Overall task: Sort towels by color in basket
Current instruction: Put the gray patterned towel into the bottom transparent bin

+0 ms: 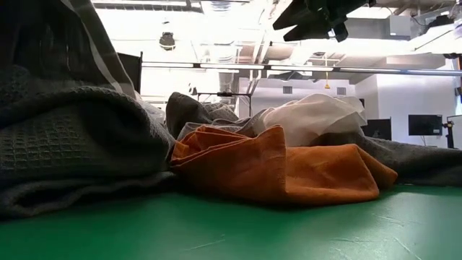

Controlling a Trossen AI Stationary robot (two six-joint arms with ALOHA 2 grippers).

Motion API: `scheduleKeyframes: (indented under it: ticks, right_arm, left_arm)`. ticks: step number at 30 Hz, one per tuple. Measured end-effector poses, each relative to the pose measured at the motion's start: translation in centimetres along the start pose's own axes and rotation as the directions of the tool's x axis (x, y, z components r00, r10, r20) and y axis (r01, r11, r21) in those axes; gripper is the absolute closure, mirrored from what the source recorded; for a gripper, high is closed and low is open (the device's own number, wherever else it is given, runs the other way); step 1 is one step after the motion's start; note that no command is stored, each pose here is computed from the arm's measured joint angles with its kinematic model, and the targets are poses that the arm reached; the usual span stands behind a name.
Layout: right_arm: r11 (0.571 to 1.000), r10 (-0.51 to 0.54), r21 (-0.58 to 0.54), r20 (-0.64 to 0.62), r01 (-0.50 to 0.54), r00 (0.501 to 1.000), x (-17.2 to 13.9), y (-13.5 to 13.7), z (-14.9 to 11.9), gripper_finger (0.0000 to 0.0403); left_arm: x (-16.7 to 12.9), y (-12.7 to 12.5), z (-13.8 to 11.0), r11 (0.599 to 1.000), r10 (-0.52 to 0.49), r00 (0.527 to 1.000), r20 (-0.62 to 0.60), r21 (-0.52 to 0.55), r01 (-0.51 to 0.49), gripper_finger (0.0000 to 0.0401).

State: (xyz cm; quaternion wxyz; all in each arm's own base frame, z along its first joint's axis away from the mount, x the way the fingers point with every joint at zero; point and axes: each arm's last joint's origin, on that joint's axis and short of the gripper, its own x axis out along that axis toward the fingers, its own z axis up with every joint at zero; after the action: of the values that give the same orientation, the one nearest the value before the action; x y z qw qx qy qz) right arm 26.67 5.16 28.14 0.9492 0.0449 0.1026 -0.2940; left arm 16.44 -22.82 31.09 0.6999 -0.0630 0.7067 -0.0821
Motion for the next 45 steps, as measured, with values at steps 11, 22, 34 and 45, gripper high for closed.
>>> scheduleKeyframes:
  ticks: [11,22,34,45]
  right_arm:
    - [1.0,-0.005,0.001,0.0,0.005,1.0,0.1,-0.1,0.0,0.0168]
    - [1.0,-0.004,-0.001,0.0,0.004,1.0,0.1,-0.1,0.0,0.0168]
    - [1.0,-0.004,0.001,0.0,0.004,1.0,0.1,-0.1,0.0,0.0168]
    - [1.0,-0.002,0.005,0.004,0.002,1.0,0.1,-0.1,0.1,0.0168]
  left_arm:
    - [3.5,-0.2,2.4,0.981,0.097,0.993,-0.071,0.175,-0.084,0.0401]
    - [5.8,0.5,2.4,0.878,0.258,0.965,-0.043,0.427,-0.216,0.0364]
    - [2.2,0.3,3.1,0.974,0.122,0.978,-0.171,0.209,-0.085,0.0229]
    - [-5.0,1.8,6.0,0.976,0.199,0.969,0.148,0.058,-0.209,0.0234]
